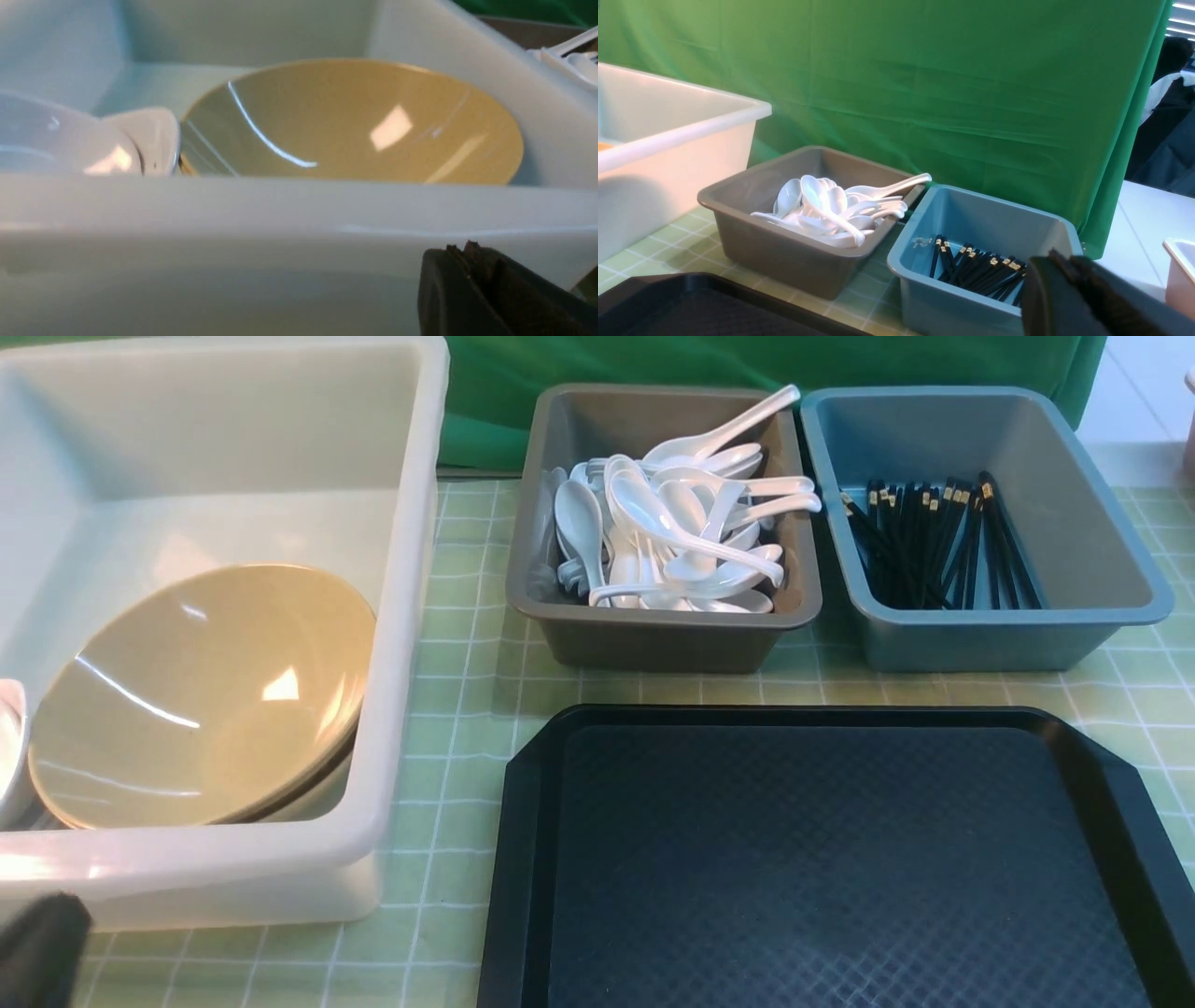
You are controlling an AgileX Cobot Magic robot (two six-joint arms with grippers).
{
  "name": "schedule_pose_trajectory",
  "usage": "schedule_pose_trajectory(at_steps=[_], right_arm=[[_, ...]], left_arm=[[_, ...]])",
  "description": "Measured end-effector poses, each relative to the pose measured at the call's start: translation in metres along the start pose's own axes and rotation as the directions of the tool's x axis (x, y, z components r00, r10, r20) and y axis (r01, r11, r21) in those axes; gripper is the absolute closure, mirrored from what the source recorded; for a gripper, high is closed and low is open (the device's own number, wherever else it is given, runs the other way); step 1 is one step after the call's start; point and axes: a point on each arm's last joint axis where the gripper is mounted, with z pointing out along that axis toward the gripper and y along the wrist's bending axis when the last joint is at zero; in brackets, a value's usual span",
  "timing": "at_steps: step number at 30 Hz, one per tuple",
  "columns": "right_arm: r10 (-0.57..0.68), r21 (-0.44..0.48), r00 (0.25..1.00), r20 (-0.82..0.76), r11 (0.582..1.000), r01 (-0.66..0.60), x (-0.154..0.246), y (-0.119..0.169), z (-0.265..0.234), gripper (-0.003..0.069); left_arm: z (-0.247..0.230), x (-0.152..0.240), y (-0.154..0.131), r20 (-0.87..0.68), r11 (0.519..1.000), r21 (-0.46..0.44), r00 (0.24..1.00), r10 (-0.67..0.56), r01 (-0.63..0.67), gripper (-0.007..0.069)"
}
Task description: On green table put chopsticks spoon bowls plates into blue grey white boxes.
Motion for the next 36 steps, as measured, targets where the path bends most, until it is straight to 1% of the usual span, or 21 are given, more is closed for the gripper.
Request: schedule_pose_trajectory(at_steps=[3, 4, 10, 23, 25, 27, 31, 32, 33, 35, 36], right_arm=[[0.0, 0.0, 1.0, 0.0, 1.0, 0.0, 0.0, 0.0, 0.0, 0.0612], [0.0, 0.0, 1.0, 0.0, 1.0, 0.0, 0.0, 0.0, 0.0, 0.0612], [0.0, 0.0, 1.0, 0.0, 1.0, 0.0, 0.0, 0.0, 0.0, 0.0612], [0.001, 0.003, 1.0, -0.012, 1.0, -0.001, 0.005, 0.0, 0.002, 0.0612], [-0.029, 0.03, 0.999, -0.034, 0.999, 0.03, 0.01, -0.001, 0.003, 0.0612], [-0.058, 0.104, 0.995, -0.076, 0.992, 0.065, 0.015, -0.004, 0.004, 0.0612], [-0.043, 0.242, 0.979, -0.198, 0.966, 0.091, 0.026, -0.007, 0.004, 0.0612], [-0.043, 0.242, 0.979, -0.198, 0.966, 0.092, 0.026, -0.007, 0.004, 0.0612], [-0.013, 0.276, 0.965, -0.261, 0.957, 0.087, 0.037, -0.008, 0.005, 0.0612], [0.071, 0.309, 0.94, -0.335, 0.95, 0.038, 0.057, -0.009, 0.006, 0.0612], [0.084, 0.311, 0.937, -0.338, 0.95, 0.027, 0.059, -0.009, 0.006, 0.0612]], left_arm=[[0.002, 0.008, 0.0, -0.033, 1.0, -0.002, 0.999, -0.006, 0.006, 0.0627], [0.003, 0.01, 0.001, -0.042, 1.0, -0.008, 0.999, 0.012, -0.012, 0.0627], [0.003, 0.01, 0.003, -0.041, 0.998, -0.047, 0.999, 0.032, -0.034, 0.0627], [0.003, 0.01, 0.004, -0.041, 0.998, -0.049, 0.999, 0.031, -0.033, 0.0627], [0.003, 0.01, 0.004, -0.041, 0.998, -0.049, 0.999, 0.031, -0.033, 0.0627], [0.003, 0.01, 0.004, -0.041, 0.998, -0.049, 0.999, 0.031, -0.033, 0.0627], [0.003, 0.01, 0.004, -0.041, 0.998, -0.049, 0.999, 0.031, -0.033, 0.0627], [0.003, 0.01, 0.004, -0.041, 0.998, -0.049, 0.999, 0.031, -0.033, 0.0627], [0.003, 0.01, 0.004, -0.041, 0.998, -0.049, 0.999, 0.031, -0.033, 0.0627], [0.003, 0.01, 0.004, -0.041, 0.998, -0.049, 0.999, 0.031, -0.033, 0.0627], [0.003, 0.01, 0.004, -0.041, 0.998, -0.049, 0.999, 0.031, -0.033, 0.0627]])
